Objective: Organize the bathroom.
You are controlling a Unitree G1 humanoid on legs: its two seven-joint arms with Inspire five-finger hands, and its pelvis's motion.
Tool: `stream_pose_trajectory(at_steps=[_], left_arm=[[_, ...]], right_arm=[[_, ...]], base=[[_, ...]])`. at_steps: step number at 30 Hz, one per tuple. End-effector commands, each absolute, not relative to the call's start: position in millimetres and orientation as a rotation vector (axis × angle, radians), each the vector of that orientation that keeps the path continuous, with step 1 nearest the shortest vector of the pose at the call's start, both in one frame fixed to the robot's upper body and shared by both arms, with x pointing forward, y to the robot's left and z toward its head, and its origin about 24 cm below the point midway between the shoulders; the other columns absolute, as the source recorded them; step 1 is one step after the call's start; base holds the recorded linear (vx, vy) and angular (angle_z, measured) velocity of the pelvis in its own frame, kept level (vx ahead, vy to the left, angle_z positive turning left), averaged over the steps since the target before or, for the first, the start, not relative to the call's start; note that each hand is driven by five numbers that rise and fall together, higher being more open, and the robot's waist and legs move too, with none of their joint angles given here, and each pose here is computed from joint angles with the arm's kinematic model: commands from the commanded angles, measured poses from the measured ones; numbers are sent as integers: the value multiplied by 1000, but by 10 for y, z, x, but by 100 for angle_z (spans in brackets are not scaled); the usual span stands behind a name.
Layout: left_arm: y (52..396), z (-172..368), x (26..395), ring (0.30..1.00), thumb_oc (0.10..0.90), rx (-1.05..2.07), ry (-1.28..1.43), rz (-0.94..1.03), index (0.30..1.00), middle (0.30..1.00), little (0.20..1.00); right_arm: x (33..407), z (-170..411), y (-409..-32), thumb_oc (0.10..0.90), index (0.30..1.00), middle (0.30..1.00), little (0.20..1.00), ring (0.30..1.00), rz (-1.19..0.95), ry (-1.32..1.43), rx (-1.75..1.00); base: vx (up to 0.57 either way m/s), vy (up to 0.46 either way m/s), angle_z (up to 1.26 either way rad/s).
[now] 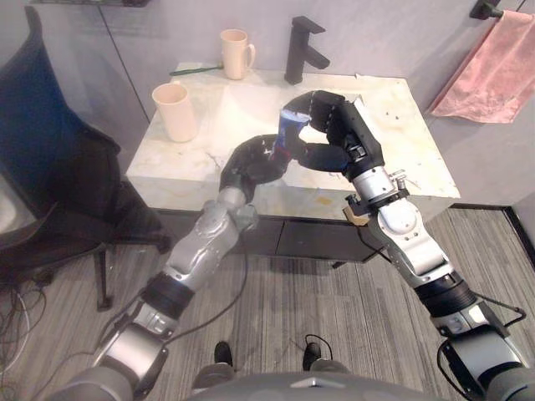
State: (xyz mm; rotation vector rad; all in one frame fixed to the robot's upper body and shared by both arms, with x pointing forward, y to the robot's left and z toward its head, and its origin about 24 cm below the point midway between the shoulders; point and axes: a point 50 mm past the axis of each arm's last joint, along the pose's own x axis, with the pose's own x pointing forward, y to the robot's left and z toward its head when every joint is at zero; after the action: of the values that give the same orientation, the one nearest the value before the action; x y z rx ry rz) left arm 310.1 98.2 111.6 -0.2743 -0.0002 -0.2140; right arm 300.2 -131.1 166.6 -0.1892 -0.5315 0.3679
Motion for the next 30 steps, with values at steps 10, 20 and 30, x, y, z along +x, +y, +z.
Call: stream_pose_trajectory(at_steps=[10, 20, 30], left_arm=[[1053, 1686, 3315, 900, 800, -279, -259, -101, 900, 900, 900], [1287, 1767, 3240, 900, 800, -149, -363, 43, 900, 900, 900], [1216, 1769, 3000, 900, 800, 8, -428, -92, 900, 900, 900]], right_arm=[[2907, 2204, -1321, 400, 300, 300, 300, 300, 378, -841, -188], [2922, 2599, -1427, 400, 300, 300, 300, 300, 263, -974, -235], [2863, 2997, -1617, 400, 300, 300, 300, 300, 94, -1157, -275]], base=[[0, 0, 0], [-3, 8, 6], [-7, 16, 14]])
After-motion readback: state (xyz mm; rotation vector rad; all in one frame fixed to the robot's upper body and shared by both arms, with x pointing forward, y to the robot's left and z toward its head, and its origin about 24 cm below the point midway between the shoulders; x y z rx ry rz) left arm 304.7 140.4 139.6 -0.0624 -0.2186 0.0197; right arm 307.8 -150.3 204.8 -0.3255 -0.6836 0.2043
